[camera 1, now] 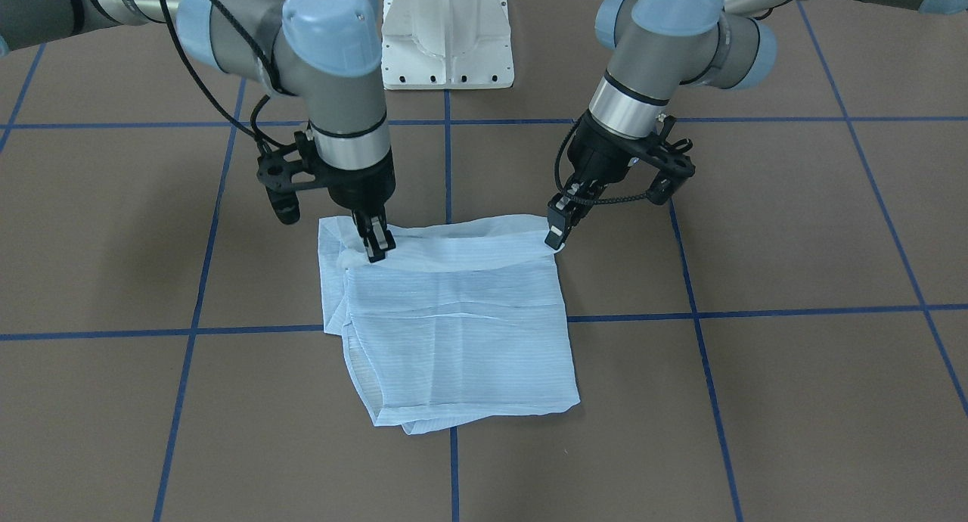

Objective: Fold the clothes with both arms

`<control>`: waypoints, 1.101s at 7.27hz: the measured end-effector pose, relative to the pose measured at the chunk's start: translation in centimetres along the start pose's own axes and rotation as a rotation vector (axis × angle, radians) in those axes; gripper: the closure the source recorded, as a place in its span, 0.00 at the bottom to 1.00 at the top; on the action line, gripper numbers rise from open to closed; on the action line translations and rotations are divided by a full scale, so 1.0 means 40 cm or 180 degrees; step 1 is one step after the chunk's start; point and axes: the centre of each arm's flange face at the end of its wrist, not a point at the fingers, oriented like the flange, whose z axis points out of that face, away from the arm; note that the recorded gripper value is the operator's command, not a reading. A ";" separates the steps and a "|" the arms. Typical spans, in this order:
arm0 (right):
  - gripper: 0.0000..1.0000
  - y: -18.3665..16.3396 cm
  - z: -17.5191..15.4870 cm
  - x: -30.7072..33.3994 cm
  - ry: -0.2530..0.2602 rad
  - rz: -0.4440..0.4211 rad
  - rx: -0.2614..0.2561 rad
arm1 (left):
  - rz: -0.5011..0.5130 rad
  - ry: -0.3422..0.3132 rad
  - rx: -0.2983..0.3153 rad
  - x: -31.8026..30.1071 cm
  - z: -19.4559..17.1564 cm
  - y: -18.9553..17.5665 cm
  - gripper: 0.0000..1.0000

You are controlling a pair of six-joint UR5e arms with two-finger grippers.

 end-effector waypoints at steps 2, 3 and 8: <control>1.00 -0.034 0.082 -0.103 0.0096 -0.0138 0.0085 | -0.0019 0.0028 0.0085 0.035 0.107 -0.070 1.00; 1.00 -0.046 0.118 -0.133 0.0112 -0.0197 0.0108 | 0.0001 0.0031 0.0130 0.050 0.161 -0.106 1.00; 0.00 -0.210 0.209 -0.271 0.0078 -0.0759 -0.0034 | 0.0357 0.0114 0.0391 0.098 0.272 -0.313 0.23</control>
